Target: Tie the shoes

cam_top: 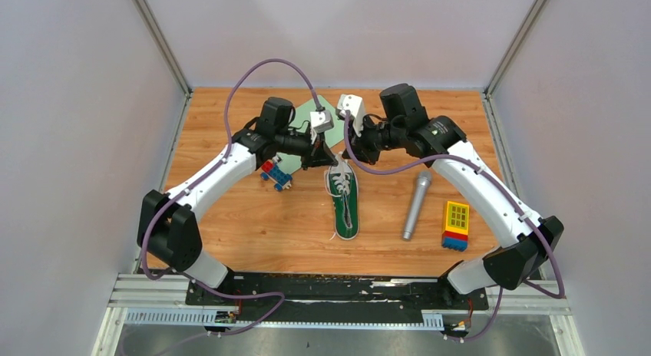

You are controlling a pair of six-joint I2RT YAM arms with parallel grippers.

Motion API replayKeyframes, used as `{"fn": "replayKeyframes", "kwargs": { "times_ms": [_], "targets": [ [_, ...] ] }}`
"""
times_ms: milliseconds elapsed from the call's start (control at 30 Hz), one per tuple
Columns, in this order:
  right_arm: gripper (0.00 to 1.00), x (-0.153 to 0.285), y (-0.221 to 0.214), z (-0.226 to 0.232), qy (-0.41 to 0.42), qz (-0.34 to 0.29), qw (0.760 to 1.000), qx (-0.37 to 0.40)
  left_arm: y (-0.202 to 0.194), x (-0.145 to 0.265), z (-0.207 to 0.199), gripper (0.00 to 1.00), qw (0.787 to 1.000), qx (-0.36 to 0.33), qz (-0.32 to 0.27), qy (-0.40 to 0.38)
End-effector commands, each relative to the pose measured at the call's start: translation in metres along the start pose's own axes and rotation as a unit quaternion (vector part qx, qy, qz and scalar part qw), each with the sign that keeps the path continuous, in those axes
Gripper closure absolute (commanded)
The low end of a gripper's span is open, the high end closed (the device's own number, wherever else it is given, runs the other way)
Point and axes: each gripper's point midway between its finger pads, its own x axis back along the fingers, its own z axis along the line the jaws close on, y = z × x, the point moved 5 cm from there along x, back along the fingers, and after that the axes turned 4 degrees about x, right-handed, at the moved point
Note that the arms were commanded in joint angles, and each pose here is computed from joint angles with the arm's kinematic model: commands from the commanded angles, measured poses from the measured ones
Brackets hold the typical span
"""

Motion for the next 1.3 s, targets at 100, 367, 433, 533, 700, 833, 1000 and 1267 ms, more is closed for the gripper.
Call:
{"fn": "replayKeyframes", "kwargs": {
  "times_ms": [100,367,433,533,700,833,1000,1267],
  "targets": [
    [1.00,0.004,0.027,-0.001,0.014,-0.050,0.999,0.014,0.006,-0.007,0.015,0.98,1.000,-0.002,-0.003,0.025],
    [1.00,-0.014,0.011,-0.030,0.001,-0.040,0.997,-0.070,0.011,-0.013,-0.004,0.76,0.996,0.001,-0.025,-0.081],
    [1.00,-0.015,0.009,-0.042,-0.006,-0.043,0.995,-0.089,0.009,-0.013,-0.006,0.72,0.995,-0.011,-0.019,-0.094],
    [1.00,-0.018,0.007,-0.052,-0.010,-0.043,0.994,-0.104,0.006,-0.015,-0.006,0.68,0.993,-0.018,-0.011,-0.113],
    [1.00,-0.022,0.004,-0.057,0.000,-0.047,0.992,-0.119,0.000,-0.022,0.001,0.61,0.992,-0.005,-0.004,-0.130],
    [1.00,-0.027,-0.005,-0.055,0.015,-0.041,0.990,-0.131,-0.011,-0.031,0.017,0.61,0.994,0.022,0.011,-0.103],
    [1.00,-0.026,-0.012,-0.050,0.031,-0.040,0.989,-0.140,-0.021,-0.002,0.036,0.54,0.998,0.069,0.004,-0.006],
    [1.00,-0.028,-0.015,-0.050,0.035,-0.039,0.989,-0.137,-0.078,0.028,0.061,0.48,0.986,0.118,0.004,0.119]
  ]
}}
